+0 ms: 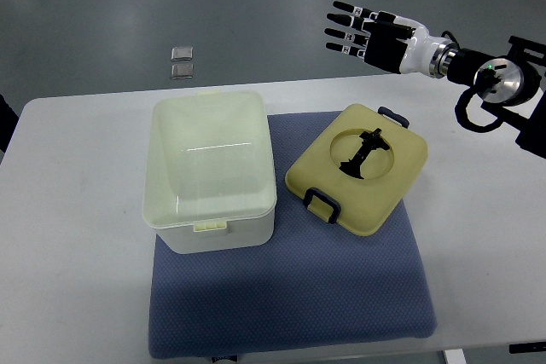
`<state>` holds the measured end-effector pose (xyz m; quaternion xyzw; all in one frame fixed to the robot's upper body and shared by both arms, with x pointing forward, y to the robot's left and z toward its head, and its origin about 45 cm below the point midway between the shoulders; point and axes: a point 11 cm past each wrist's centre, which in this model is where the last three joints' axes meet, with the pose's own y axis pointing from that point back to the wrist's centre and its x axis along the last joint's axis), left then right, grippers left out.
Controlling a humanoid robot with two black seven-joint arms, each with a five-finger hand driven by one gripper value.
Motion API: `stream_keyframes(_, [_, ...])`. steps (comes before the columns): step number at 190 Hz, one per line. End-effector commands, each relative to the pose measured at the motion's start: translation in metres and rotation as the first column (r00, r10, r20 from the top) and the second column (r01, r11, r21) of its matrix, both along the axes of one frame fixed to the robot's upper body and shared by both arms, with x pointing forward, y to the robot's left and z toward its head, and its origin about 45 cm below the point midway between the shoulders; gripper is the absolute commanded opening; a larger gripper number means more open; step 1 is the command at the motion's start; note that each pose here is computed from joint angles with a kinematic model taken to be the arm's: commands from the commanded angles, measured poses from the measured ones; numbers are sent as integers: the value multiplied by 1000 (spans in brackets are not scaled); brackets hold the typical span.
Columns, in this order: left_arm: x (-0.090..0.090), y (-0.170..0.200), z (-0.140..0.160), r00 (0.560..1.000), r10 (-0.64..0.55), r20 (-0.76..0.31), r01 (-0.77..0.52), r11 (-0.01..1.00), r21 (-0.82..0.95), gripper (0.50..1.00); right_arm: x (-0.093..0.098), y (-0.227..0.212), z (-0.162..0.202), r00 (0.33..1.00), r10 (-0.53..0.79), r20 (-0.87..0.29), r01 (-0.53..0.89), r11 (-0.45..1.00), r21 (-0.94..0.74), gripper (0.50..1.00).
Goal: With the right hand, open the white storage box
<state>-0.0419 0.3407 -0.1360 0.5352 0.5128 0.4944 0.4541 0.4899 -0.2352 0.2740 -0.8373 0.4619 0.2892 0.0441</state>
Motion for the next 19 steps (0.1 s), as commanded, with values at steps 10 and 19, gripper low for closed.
stream_keyframes(10, [0,0,0,1000,0,0,0,1000,0,1000,-2,-1,-8,1000,-4,-15,5,1000,3,926])
stream_keyframes(19, [0,0,0,1000,0,0,0,1000,0,1000,-3,0,-8,1000,-4,-15,4,1000,3,926])
